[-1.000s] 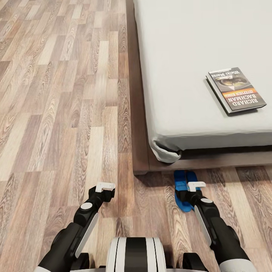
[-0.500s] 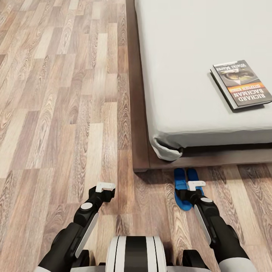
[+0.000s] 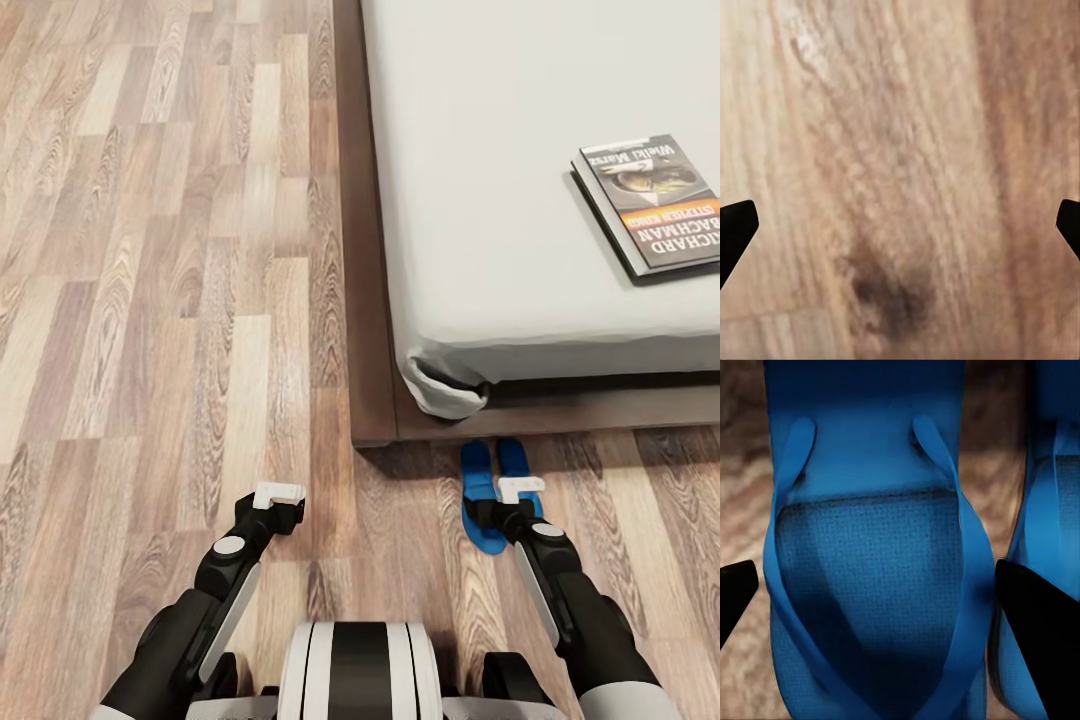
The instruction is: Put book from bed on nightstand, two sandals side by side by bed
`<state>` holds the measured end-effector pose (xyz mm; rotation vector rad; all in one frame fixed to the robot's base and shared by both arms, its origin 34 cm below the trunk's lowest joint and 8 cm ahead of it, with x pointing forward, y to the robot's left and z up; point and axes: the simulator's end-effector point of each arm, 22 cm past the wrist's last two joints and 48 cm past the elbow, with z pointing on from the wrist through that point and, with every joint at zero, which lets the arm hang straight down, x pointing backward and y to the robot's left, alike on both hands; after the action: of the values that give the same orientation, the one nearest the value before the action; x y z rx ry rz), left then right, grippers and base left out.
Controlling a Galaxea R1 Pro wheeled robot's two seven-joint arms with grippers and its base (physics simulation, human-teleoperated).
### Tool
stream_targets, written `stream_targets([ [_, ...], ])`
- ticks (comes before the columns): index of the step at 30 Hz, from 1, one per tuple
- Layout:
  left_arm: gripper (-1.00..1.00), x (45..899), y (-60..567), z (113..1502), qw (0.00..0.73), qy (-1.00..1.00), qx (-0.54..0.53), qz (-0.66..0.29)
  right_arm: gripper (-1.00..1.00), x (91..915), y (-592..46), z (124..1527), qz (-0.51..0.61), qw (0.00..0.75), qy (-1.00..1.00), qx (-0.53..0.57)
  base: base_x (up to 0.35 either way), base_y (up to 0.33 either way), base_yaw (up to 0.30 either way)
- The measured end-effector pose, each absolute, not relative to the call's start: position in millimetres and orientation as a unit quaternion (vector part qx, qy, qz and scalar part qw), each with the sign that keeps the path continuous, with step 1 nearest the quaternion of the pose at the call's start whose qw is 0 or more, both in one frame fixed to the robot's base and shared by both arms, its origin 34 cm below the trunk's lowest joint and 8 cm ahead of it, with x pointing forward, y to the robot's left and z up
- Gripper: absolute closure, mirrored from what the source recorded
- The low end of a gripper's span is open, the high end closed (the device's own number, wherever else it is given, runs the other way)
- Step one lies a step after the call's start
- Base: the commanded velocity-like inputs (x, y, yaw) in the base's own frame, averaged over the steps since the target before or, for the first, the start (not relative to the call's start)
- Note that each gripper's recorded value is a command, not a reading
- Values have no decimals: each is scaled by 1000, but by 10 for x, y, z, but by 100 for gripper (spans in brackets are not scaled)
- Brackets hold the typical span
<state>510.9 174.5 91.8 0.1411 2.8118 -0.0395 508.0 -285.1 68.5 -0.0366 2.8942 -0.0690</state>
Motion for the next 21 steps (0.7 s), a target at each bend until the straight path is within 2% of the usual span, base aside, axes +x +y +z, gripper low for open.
stream_targets([
  [21,-100,5026,1742,826,152,987,50,-15,100,5114,-2842,625,-23,141,990,-13,0,0,0],
])
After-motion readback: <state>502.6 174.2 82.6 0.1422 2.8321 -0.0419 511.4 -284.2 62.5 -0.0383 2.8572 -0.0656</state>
